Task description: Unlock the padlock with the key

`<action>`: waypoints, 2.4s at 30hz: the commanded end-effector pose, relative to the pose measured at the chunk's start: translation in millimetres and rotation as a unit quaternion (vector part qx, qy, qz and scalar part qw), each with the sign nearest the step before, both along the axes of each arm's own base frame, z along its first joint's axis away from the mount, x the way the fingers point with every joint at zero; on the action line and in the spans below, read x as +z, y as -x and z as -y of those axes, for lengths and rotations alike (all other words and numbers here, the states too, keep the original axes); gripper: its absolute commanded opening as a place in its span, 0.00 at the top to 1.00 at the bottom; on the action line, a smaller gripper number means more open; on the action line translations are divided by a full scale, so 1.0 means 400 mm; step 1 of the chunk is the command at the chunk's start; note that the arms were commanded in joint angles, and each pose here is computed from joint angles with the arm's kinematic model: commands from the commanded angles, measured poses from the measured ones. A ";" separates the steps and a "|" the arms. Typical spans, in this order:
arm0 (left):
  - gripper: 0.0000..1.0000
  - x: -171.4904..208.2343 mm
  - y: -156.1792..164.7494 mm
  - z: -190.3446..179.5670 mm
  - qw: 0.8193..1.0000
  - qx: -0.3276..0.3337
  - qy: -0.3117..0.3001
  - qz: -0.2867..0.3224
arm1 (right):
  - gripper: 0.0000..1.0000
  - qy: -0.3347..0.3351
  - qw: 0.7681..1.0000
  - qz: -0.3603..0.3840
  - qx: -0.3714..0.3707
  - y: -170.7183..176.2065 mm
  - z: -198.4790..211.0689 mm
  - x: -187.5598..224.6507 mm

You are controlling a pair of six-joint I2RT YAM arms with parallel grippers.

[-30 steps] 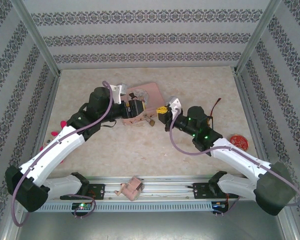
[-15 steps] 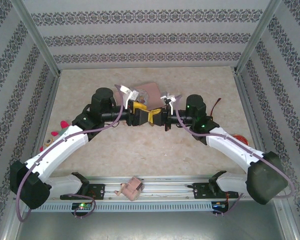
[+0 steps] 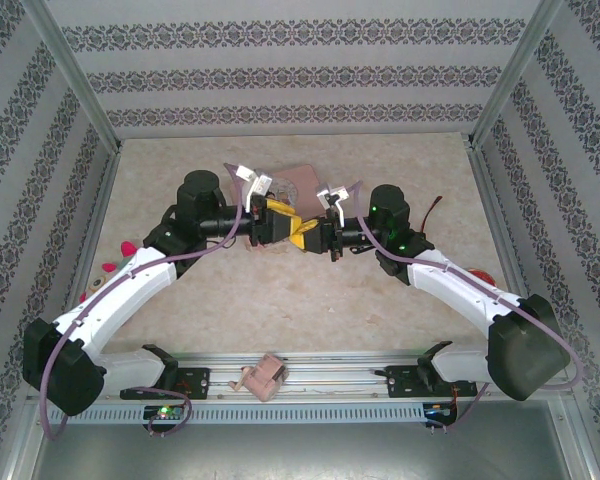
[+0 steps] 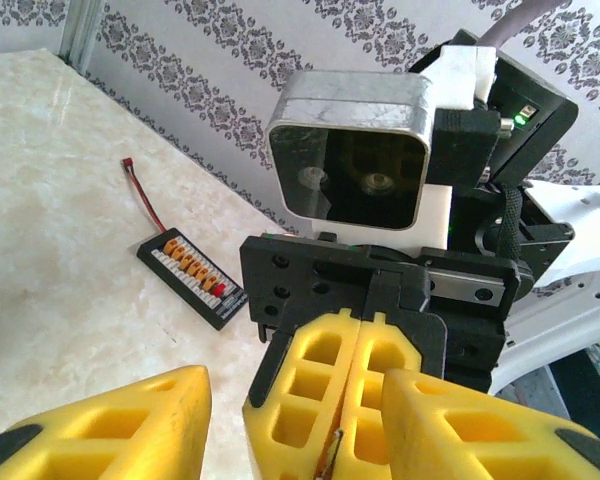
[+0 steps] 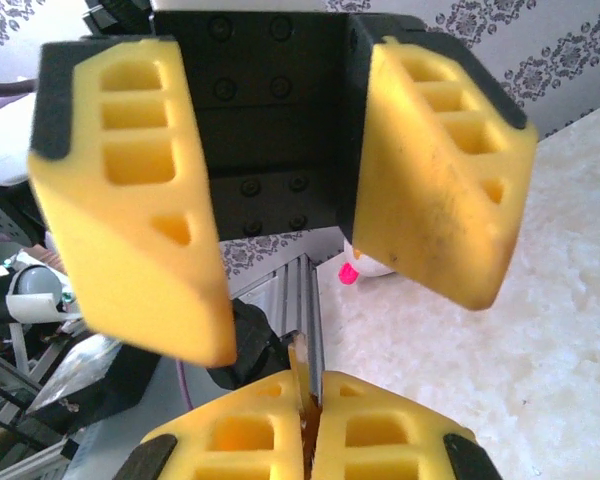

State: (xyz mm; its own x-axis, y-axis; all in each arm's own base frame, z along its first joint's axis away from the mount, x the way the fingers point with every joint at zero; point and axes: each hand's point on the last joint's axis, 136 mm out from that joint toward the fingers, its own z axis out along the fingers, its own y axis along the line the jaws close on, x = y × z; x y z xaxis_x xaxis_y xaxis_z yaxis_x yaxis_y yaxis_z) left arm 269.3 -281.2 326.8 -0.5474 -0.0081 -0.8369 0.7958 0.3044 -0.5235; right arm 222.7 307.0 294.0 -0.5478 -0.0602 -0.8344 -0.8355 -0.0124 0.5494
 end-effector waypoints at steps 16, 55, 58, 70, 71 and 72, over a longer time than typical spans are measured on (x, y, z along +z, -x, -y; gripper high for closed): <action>0.69 -0.011 0.031 0.014 0.996 -0.081 0.035 -0.014 | 1.00 -0.028 0.999 0.022 0.021 0.009 0.000 0.052; 1.00 0.042 -0.099 -0.056 0.987 0.114 0.107 -0.050 | 0.62 -0.118 0.984 -0.080 -0.109 -0.134 0.027 0.096; 1.00 0.045 -0.100 -0.056 0.986 0.112 0.110 -0.050 | 0.64 -0.121 0.983 -0.084 -0.105 -0.138 0.023 0.091; 1.00 0.050 -0.115 -0.058 0.983 0.118 0.131 -0.047 | 0.73 -0.135 0.983 -0.095 -0.084 -0.146 0.009 0.098; 1.00 0.051 -0.117 -0.058 0.983 0.119 0.133 -0.048 | 0.73 -0.134 0.983 -0.097 -0.082 -0.145 0.007 0.096; 1.00 0.050 -0.120 -0.059 0.982 0.121 0.135 -0.048 | 0.73 -0.134 0.983 -0.098 -0.082 -0.145 0.007 0.096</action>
State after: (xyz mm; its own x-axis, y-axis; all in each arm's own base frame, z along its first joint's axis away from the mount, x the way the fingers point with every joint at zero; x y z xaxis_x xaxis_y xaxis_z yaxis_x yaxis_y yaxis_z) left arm 311.6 -262.9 332.9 -0.6218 -0.3147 -0.7171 0.6341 0.3352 -0.6969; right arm 285.1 304.0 317.4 -0.7140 0.2439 -0.6563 -0.6787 -0.0108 0.7343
